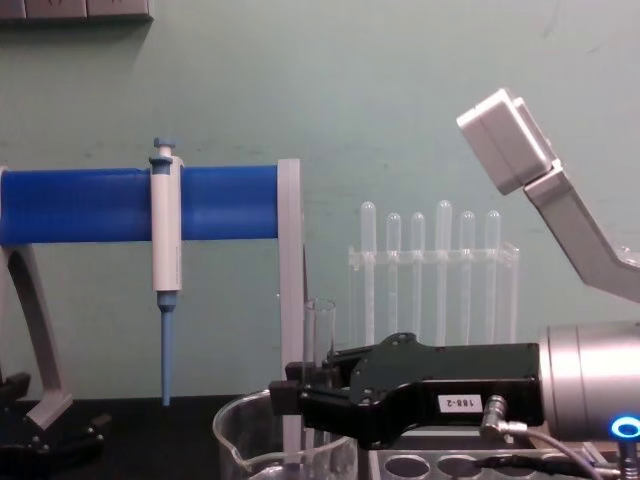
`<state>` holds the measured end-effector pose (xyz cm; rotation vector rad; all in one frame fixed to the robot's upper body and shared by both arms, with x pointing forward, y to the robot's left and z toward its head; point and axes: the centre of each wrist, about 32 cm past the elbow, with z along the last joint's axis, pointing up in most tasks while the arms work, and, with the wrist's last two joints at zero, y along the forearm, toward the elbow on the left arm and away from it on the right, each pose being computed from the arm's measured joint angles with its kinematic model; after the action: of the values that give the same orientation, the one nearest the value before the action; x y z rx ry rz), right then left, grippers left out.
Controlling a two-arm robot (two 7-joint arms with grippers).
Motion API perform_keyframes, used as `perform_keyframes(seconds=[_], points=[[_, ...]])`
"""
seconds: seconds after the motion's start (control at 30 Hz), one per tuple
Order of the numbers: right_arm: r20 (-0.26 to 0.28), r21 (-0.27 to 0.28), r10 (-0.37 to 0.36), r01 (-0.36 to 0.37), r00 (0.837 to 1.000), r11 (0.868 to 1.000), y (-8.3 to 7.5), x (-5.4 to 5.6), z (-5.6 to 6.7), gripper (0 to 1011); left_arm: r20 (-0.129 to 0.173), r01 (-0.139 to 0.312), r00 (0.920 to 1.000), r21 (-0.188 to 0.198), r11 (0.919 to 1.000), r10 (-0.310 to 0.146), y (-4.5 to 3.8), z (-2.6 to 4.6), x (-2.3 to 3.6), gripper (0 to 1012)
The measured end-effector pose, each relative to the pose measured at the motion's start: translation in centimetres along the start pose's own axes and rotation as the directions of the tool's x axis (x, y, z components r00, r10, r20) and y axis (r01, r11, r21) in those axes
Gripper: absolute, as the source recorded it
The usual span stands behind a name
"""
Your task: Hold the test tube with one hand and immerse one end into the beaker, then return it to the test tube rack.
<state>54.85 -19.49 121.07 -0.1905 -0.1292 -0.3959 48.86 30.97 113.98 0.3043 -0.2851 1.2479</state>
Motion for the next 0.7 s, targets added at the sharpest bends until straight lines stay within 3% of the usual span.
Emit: perform_keyframes(seconds=[0.7], points=[[-0.006,0.001,0.000,0.000,1.000,1.000,0.18,-0.16,-0.16,227,0.000,0.000,1.0000,0.000,1.0000,0.000,0.00,0.00,0.00,1000]])
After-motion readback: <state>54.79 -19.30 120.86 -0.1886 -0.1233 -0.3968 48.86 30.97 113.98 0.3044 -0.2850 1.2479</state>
